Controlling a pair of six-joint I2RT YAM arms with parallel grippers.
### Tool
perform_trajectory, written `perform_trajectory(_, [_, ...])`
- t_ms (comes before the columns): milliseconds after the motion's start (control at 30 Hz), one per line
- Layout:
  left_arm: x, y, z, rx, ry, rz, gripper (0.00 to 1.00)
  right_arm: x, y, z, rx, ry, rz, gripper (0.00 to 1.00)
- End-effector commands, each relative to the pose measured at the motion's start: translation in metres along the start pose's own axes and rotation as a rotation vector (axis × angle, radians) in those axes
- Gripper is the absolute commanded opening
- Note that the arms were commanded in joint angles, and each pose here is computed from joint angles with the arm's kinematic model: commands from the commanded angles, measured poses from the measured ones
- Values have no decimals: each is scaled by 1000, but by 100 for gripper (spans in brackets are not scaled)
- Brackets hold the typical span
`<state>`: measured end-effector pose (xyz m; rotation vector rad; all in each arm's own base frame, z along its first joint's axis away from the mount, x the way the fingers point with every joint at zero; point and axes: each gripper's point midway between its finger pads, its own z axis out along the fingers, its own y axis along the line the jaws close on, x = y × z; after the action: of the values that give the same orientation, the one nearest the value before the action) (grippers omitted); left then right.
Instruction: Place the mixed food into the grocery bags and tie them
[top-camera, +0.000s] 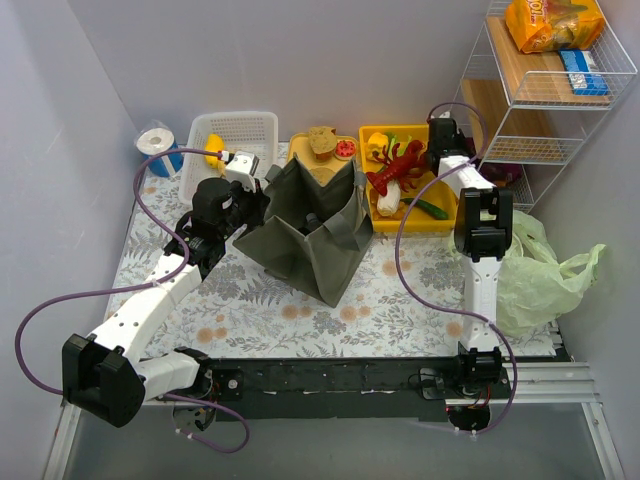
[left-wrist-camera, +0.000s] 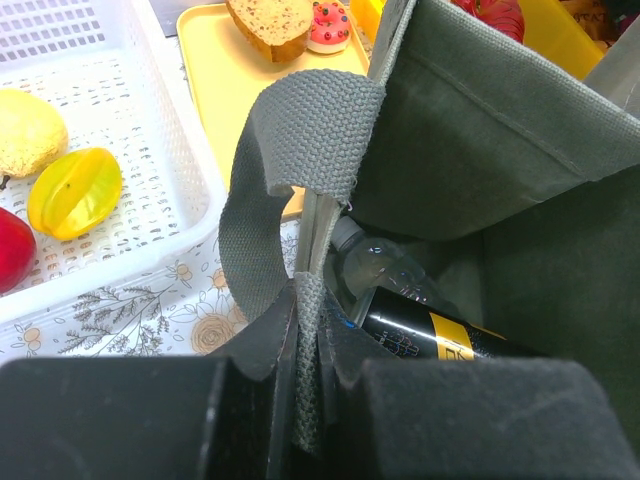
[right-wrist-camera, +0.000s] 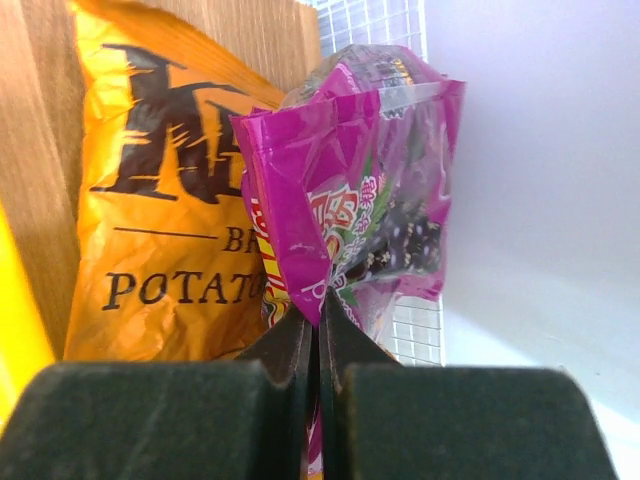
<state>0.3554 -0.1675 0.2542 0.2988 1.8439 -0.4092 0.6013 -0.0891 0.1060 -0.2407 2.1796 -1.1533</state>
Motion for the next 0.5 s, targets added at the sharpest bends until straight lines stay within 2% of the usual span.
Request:
perform_trajectory(0, [-2, -3, -2, 18, -15, -1, 0, -84, -73, -67, 84, -236, 175, 1])
perform_trajectory(200, [-7, -5, -5, 23, -31, 2, 0, -120, -92, -127, 37, -368, 234, 1])
perform_trajectory(267, [-8, -5, -6, 24, -36, 0, 0, -125, -89, -139, -12, -405, 256, 1])
perform_trajectory(467, [-14, -7, -10, 31, -54, 2, 0, -138, -110, -168, -15, -465, 288, 1])
